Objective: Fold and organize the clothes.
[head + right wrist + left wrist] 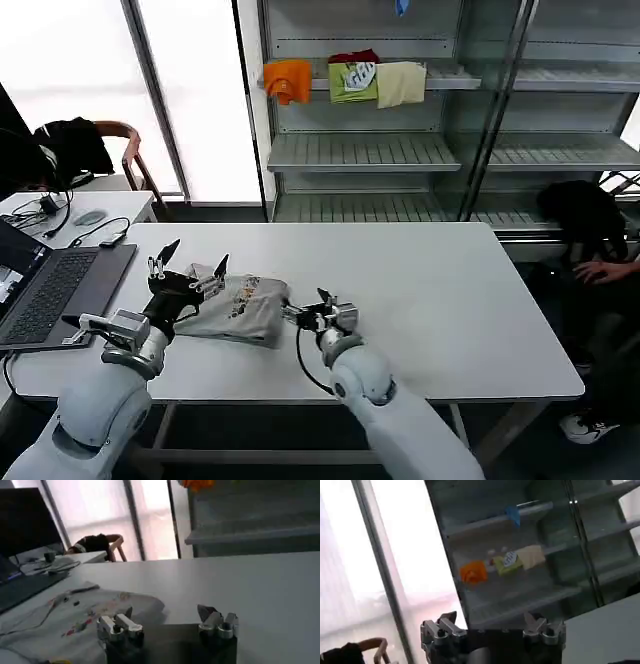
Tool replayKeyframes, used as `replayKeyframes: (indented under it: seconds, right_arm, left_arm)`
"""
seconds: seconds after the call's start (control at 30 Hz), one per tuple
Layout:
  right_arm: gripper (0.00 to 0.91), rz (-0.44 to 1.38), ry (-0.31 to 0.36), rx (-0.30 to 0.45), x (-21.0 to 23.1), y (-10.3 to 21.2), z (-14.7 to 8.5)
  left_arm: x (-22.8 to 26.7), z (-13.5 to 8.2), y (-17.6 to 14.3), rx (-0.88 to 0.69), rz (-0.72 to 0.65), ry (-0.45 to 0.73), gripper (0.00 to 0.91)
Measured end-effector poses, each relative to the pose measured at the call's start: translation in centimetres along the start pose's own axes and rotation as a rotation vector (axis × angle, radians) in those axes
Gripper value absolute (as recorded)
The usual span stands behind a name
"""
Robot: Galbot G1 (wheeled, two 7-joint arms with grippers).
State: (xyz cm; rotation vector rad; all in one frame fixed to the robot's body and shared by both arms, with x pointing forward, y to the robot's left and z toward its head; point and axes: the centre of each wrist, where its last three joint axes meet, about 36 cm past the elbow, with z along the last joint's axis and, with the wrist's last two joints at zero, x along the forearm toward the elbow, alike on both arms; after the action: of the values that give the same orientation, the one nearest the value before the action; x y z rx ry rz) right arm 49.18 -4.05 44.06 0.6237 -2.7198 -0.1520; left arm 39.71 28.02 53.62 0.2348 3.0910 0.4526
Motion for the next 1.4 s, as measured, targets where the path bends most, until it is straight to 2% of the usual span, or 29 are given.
replayKeyframes:
  seconds: [0.03,0.07,0.13,0.17,0.2,0.3,0.33,0.4,0.47,0.7,0.93,1.4]
  right_arm:
    - [0.766,-0.007,0.010,0.003,-0.4,0.5,0.0]
    - [0.655,-0.013,0.019,0.006,-0.9,1.1,0.1]
    - [0.574,-0.024,0.039,0.011,-1.7,2.1,0.2]
    - [0.504,-0.027,0.049,0.012,-2.0,2.4,0.4]
    - [0.393,-0.029,0.059,0.013,-2.2,2.7,0.5]
    - [0.312,-0.035,0.085,0.013,-3.0,3.3,0.9]
    - [0.262,-0.038,0.091,0.013,-3.2,3.5,0.9]
    - [0.091,-0.039,0.104,0.009,-3.7,3.8,1.1]
    - [0.000,-0.039,0.111,0.009,-4.0,3.9,1.3]
    - [0.000,-0.036,0.105,0.018,-4.4,4.3,1.1]
    - [0.000,-0.023,0.065,0.041,-3.3,3.6,0.6]
    - [0.000,0.062,0.008,0.077,0.6,-4.6,0.4]
  left_arm:
    - [0.1,0.1,-0.1,0.002,0.003,0.002,0.907]
    - [0.2,0.1,-0.2,0.002,0.004,0.003,0.907]
    - [0.5,0.2,-0.4,0.007,0.010,0.006,0.907]
    - [0.6,0.3,-0.5,0.008,0.011,0.007,0.907]
    - [0.7,0.4,-0.5,0.010,0.011,0.010,0.907]
    - [0.8,0.6,-0.5,0.016,0.012,0.016,0.907]
    - [0.8,0.6,-0.4,0.020,0.013,0.017,0.907]
    - [0.9,0.6,-0.5,0.026,0.016,0.019,0.907]
    - [1.1,0.6,-0.7,0.032,0.021,0.019,0.907]
    - [1.4,0.0,-0.4,0.059,0.007,0.010,0.907]
    - [1.4,-0.7,1.5,0.132,-0.022,0.023,0.907]
    - [0.6,-0.2,4.0,0.251,-0.036,0.048,0.907]
